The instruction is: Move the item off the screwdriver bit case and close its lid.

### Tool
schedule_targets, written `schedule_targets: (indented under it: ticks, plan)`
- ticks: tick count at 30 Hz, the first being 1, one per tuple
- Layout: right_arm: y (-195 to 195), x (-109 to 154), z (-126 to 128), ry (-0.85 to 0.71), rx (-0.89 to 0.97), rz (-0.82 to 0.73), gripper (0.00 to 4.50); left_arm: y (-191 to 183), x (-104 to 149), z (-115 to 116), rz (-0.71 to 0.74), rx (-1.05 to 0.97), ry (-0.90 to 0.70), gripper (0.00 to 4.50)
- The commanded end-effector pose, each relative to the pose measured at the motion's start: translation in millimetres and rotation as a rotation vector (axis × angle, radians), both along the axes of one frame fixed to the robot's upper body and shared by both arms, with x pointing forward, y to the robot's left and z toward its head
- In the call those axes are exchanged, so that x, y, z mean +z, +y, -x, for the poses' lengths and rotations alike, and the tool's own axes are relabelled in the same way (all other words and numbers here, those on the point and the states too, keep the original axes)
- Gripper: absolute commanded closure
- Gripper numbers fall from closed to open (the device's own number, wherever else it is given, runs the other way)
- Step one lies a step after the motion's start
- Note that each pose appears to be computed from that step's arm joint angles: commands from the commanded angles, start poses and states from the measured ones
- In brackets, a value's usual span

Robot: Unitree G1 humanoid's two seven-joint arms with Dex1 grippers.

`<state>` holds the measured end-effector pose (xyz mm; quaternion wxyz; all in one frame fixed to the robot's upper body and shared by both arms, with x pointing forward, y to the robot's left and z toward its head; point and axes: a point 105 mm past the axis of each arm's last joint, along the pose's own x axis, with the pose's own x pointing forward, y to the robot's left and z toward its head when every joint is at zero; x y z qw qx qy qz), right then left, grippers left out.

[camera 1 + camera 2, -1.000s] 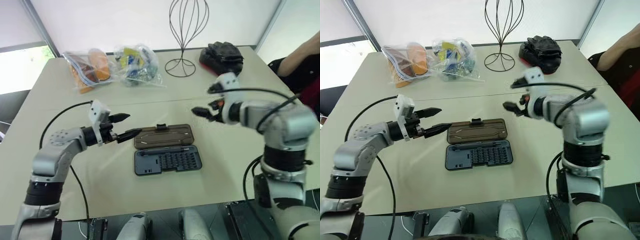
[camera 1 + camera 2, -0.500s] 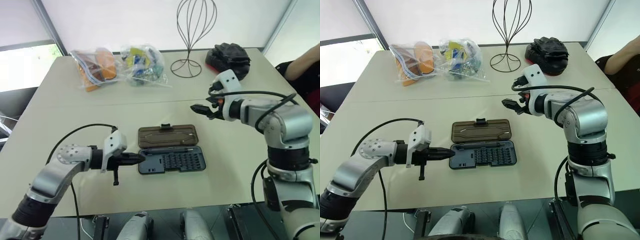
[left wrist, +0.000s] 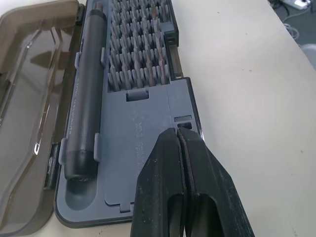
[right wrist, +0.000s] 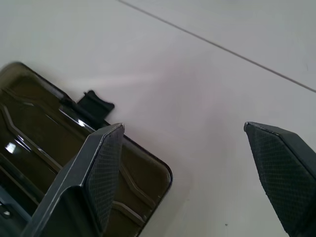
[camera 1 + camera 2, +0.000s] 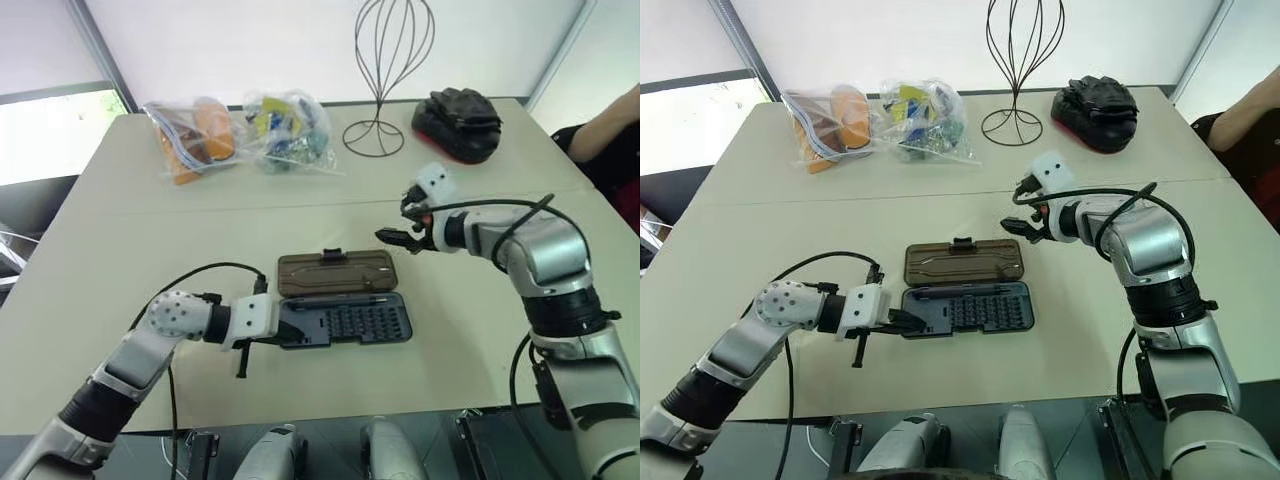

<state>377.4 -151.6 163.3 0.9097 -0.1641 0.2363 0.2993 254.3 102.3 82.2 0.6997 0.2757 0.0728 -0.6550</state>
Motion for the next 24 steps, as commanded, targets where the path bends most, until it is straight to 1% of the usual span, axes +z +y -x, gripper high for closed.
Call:
schedule_targets:
  ticks: [1, 8, 17, 20, 24]
  plan:
    - [11.0, 10.2, -10.1, -0.054, 0.108, 0.078, 0.47, 8.9, -25.9, -1.7, -0.056, 0.076, 0.092, 4.48]
    - [21.5, -12.1, -20.6, 0.019, 0.244, 0.183, 0.47, 7.7, -29.0, -8.8, 0.018, 0.19, 0.136, 4.48]
    - [27.2, -46.5, -22.9, 0.149, 0.325, 0.236, 0.47, 9.4, -36.1, -8.3, 0.054, 0.267, 0.153, 4.48]
    - [26.3, -61.2, -26.4, 0.185, 0.325, 0.255, 1.31, 7.8, -36.0, -8.8, 0.074, 0.292, 0.155, 4.5]
    - [26.6, -80.5, -22.1, 0.271, 0.353, 0.247, 3.23, 8.2, -37.9, -8.6, 0.092, 0.322, 0.164, 4.5]
